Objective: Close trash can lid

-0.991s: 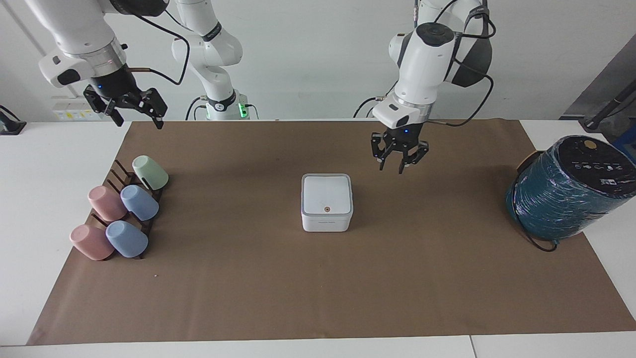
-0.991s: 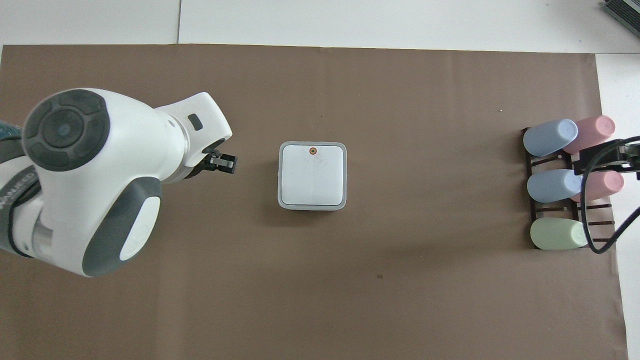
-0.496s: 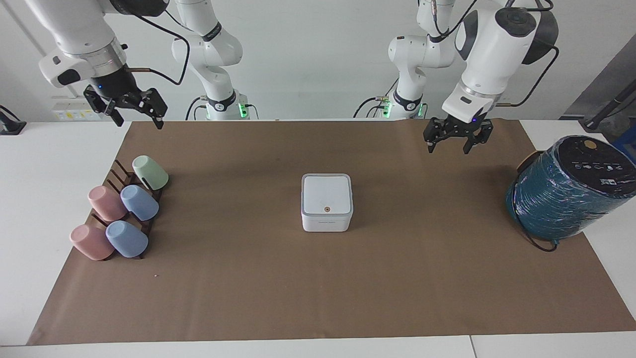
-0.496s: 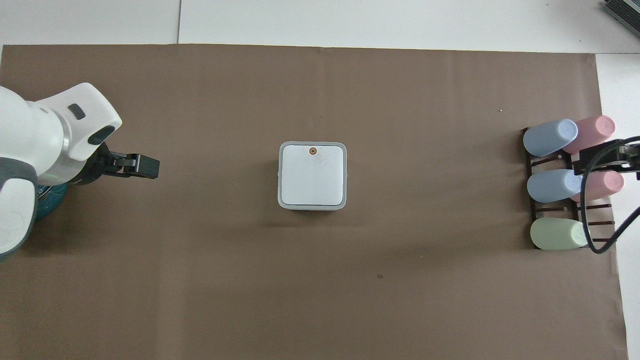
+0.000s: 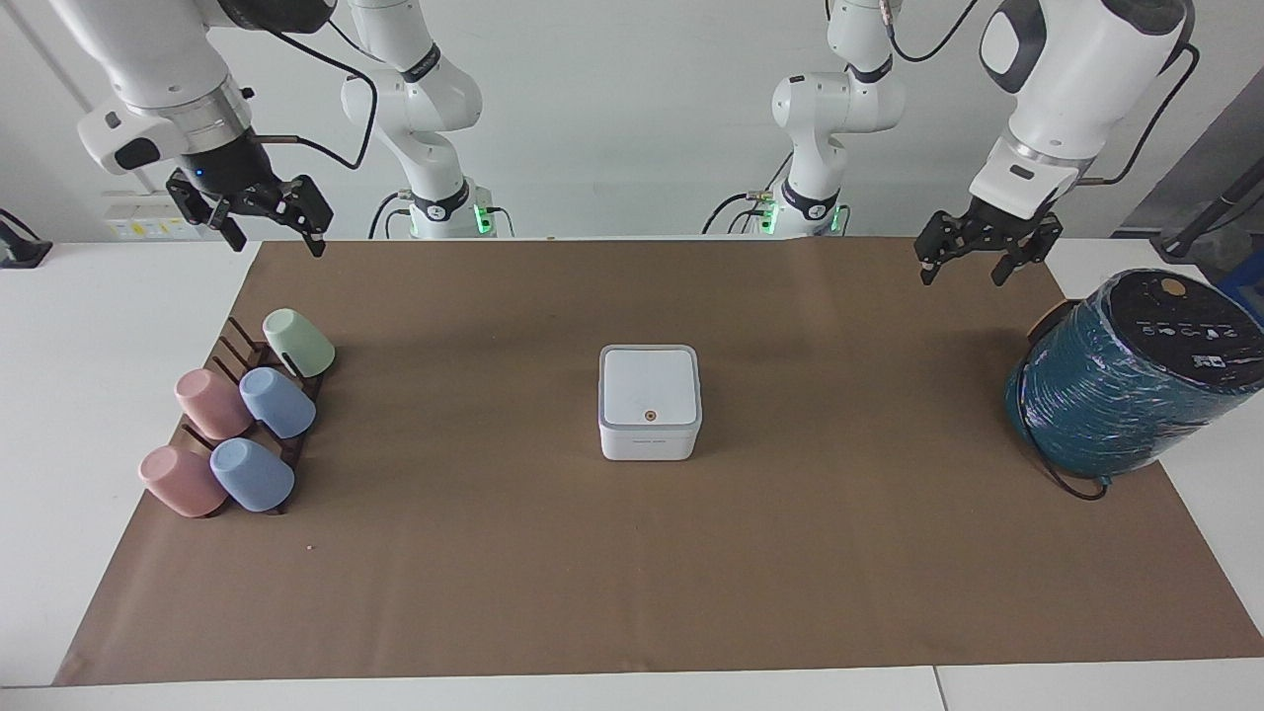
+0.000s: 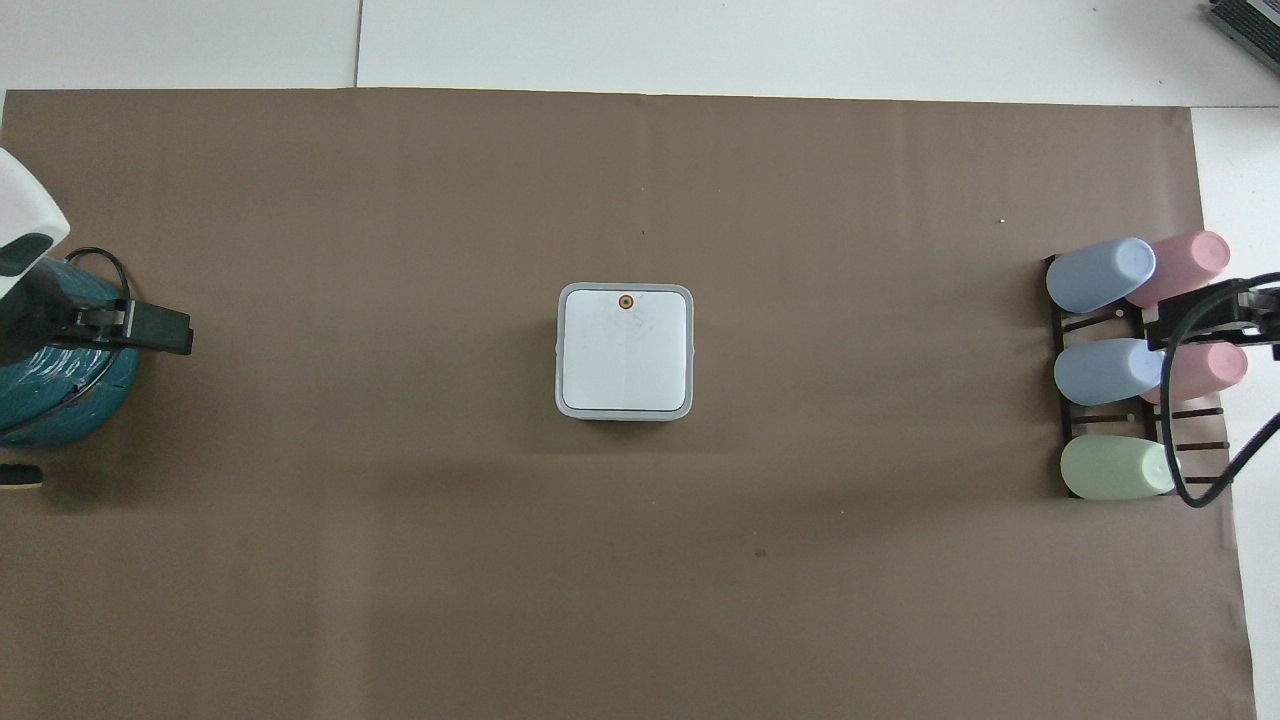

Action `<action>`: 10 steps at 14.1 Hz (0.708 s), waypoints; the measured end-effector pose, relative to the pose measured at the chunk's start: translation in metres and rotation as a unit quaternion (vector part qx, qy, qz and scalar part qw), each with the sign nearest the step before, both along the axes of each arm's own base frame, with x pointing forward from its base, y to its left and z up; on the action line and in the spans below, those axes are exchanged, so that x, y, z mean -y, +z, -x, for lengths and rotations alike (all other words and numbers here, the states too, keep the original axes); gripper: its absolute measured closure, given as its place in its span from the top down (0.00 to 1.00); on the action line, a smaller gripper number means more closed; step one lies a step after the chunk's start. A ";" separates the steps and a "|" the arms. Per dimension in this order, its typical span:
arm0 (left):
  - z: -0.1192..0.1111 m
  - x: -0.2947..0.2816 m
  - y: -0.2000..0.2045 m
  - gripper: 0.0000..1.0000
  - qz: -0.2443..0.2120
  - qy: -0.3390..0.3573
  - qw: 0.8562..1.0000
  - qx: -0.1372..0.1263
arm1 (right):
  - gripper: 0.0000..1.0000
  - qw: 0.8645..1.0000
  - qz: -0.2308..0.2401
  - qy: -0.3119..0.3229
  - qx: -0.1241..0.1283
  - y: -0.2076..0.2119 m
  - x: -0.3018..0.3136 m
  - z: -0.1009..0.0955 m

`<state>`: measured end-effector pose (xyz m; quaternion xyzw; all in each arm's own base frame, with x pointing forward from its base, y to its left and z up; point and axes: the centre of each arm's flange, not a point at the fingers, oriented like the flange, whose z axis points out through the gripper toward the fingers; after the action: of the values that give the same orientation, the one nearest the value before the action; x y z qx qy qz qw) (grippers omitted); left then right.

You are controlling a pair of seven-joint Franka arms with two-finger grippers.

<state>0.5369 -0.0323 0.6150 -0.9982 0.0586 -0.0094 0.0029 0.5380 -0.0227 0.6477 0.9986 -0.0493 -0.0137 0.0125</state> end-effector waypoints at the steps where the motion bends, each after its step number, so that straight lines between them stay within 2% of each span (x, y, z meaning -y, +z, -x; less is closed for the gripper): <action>1: -0.001 -0.008 0.012 1.00 0.000 -0.005 1.000 -0.004 | 1.00 1.000 0.000 0.000 0.000 0.000 0.000 0.000; 4: -0.005 -0.017 0.030 1.00 0.001 -0.011 1.000 -0.010 | 1.00 1.000 0.000 0.000 0.000 0.000 0.000 0.000; 10: -0.004 -0.009 0.031 1.00 0.001 -0.018 1.000 -0.016 | 1.00 1.000 0.000 0.000 0.000 0.000 0.000 0.000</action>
<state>0.5407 -0.0232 0.6465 -0.9971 0.0762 0.0060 0.0007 0.5378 -0.0227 0.6479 0.9986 -0.0493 -0.0135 0.0125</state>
